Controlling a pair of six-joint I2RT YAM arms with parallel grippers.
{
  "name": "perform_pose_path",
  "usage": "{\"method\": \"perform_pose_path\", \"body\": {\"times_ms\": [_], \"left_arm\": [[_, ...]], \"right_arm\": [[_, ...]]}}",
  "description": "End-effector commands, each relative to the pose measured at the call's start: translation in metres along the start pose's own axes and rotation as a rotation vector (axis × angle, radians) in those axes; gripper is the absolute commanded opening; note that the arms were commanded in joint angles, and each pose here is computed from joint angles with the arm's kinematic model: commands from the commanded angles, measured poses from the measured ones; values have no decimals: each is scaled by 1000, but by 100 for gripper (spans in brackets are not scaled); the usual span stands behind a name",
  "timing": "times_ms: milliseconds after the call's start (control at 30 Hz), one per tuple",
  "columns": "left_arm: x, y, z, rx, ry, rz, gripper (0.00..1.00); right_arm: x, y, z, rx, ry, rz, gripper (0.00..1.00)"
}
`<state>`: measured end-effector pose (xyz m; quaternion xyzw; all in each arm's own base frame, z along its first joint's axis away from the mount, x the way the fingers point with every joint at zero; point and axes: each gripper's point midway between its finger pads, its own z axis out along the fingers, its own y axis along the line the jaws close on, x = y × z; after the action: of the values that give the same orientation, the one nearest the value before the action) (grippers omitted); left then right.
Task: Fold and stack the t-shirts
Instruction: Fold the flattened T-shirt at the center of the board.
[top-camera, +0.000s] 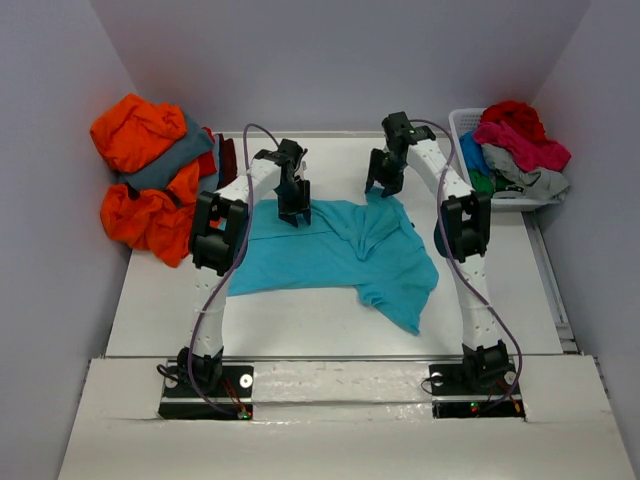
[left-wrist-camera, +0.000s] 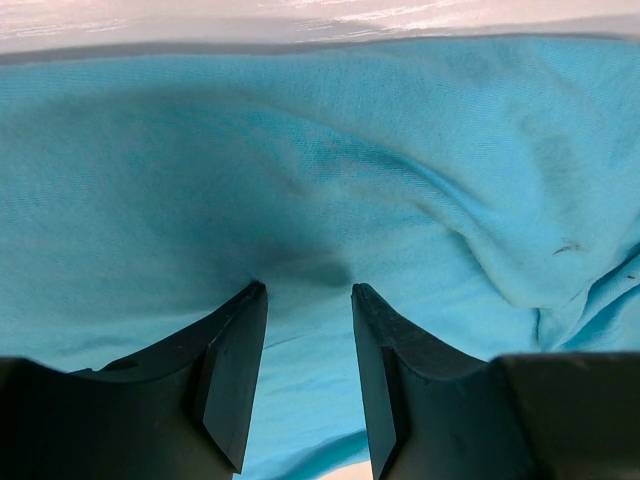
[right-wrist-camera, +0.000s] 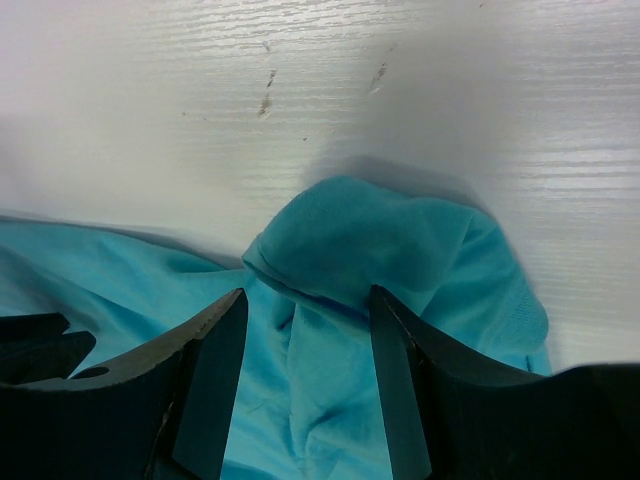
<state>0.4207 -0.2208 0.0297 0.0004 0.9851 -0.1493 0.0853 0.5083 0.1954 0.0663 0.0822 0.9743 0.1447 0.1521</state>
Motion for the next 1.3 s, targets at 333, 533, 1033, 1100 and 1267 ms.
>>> {"method": "perform_pose_path", "body": {"times_ms": [333, 533, 1033, 1100, 1267], "left_arm": [[-5, -2, -5, -2, -2, -7, 52], [-6, 4, -12, -14, -31, -20, 52], [-2, 10, -8, -9, -19, -27, 52], [-2, 9, -10, -7, -22, -25, 52], [-4, 13, -12, -10, -26, -30, 52]], "right_arm": [[12, 16, -12, -57, 17, -27, 56], [24, -20, -42, 130, -31, 21, 56], [33, -37, -41, 97, -3, 71, 56], [35, -38, -41, 114, 26, 74, 56], [44, -38, -48, 92, 31, 55, 56]]}}
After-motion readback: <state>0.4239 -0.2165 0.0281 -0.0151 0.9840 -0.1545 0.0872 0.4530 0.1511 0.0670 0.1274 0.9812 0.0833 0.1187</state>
